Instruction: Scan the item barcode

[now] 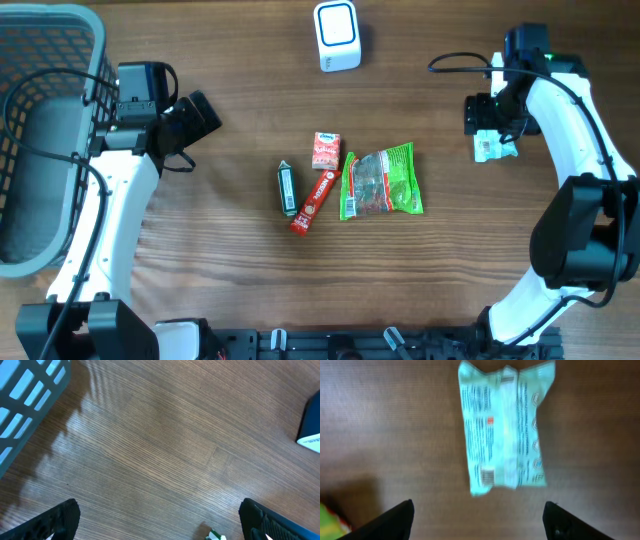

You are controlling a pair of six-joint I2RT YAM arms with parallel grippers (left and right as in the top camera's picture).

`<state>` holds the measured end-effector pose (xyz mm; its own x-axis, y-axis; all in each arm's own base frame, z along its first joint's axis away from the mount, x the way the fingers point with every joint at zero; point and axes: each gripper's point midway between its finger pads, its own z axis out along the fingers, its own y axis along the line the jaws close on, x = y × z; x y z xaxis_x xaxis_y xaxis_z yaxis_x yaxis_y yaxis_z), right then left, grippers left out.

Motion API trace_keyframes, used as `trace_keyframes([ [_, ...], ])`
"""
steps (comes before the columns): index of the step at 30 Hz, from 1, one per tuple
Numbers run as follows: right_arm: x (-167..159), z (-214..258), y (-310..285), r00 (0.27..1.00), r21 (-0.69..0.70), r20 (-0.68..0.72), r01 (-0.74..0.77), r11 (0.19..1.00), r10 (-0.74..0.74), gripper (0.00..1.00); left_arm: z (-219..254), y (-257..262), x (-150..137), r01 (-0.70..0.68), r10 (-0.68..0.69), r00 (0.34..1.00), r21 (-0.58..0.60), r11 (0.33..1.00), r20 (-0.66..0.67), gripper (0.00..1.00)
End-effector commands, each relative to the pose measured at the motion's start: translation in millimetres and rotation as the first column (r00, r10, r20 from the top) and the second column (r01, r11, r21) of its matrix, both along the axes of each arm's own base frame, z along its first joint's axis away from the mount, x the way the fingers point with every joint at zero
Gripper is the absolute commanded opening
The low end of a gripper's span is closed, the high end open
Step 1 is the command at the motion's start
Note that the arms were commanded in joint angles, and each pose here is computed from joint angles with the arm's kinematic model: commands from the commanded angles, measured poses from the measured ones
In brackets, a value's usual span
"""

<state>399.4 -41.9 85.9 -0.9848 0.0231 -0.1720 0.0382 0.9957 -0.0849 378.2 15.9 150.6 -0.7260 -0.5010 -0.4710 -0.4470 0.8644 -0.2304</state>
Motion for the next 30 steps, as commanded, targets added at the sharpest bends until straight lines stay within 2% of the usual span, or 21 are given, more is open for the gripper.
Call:
trace_keyframes([
  [1,8,-9,-13,0.999,-0.009,0.04,-0.014,1.0,0.015,0.85,8,3,3,-0.009,0.009,1.0,0.005,1.0,0.022,1.0],
  [4,21,-28,-23,0.992,-0.021,0.122,-0.007,1.0,0.01,0.82,8,3,3,-0.009,0.009,1.0,0.005,1.0,0.022,1.0],
  [6,22,-47,-19,0.988,-0.013,0.144,-0.047,0.999,0.049,0.75,8,3,3,-0.009,0.009,1.0,0.005,1.0,0.022,1.0],
  [7,21,-53,-19,0.988,-0.013,0.145,-0.047,0.999,0.049,0.61,8,3,3,-0.009,0.009,1.0,0.005,1.0,0.022,1.0],
  [10,10,-64,-31,0.993,-0.069,0.114,-0.033,0.997,0.041,0.4,8,3,3,-0.009,0.009,1.0,0.005,1.0,0.022,1.0],
  [11,3,-65,-37,0.996,-0.096,0.089,-0.015,0.995,0.023,0.26,8,3,3,-0.009,0.009,1.0,0.005,1.0,0.022,1.0],
  [13,-10,-67,-46,0.999,-0.126,0.038,0.017,0.992,-0.012,0.15,8,3,3,-0.009,0.009,1.0,0.005,1.0,0.022,1.0],
  [16,-31,-70,-53,0.999,-0.14,-0.043,0.026,0.99,-0.032,0.05,8,3,3,-0.009,0.009,1.0,0.005,1.0,0.022,1.0],
  [19,-46,-62,-74,0.99,-0.267,-0.082,0.09,0.959,-0.116,0.04,8,3,3,-0.009,0.009,1.0,0.005,1.0,0.022,1.0],
  [20,-41,-58,-69,0.992,-0.239,-0.069,0.085,0.967,-0.104,0.06,8,3,3,-0.009,0.009,1.0,0.005,1.0,0.022,1.0],
  [22,-21,-37,-53,0.998,-0.156,-0.009,0.067,0.986,-0.069,0.23,8,3,3,-0.009,0.009,1.0,0.005,1.0,0.022,1.0],
  [23,-14,-26,-51,0.998,-0.15,0.026,0.067,0.986,-0.064,0.45,8,3,3,-0.009,0.009,1.0,0.005,1.0,0.022,1.0],
  [25,0,-12,-46,0.993,-0.117,0.099,0.068,0.991,-0.057,0.67,8,3,3,-0.009,0.009,1.0,0.005,1.0,0.022,1.0],
  [26,12,-10,-37,0.988,-0.062,0.147,0.051,0.997,-0.042,0.74,8,3,3,-0.009,0.009,1.0,0.005,1.0,0.022,1.0],
  [28,32,-12,-6,0.968,0.074,0.233,-0.114,0.991,0.094,0.75,8,3,3,-0.009,0.009,1.0,0.005,1.0,0.022,1.0],
  [30,40,-17,-5,0.956,0.074,0.275,-0.123,0.99,0.098,0.75,8,3,3,-0.009,0.009,1.0,0.005,1.0,0.022,1.0],
])
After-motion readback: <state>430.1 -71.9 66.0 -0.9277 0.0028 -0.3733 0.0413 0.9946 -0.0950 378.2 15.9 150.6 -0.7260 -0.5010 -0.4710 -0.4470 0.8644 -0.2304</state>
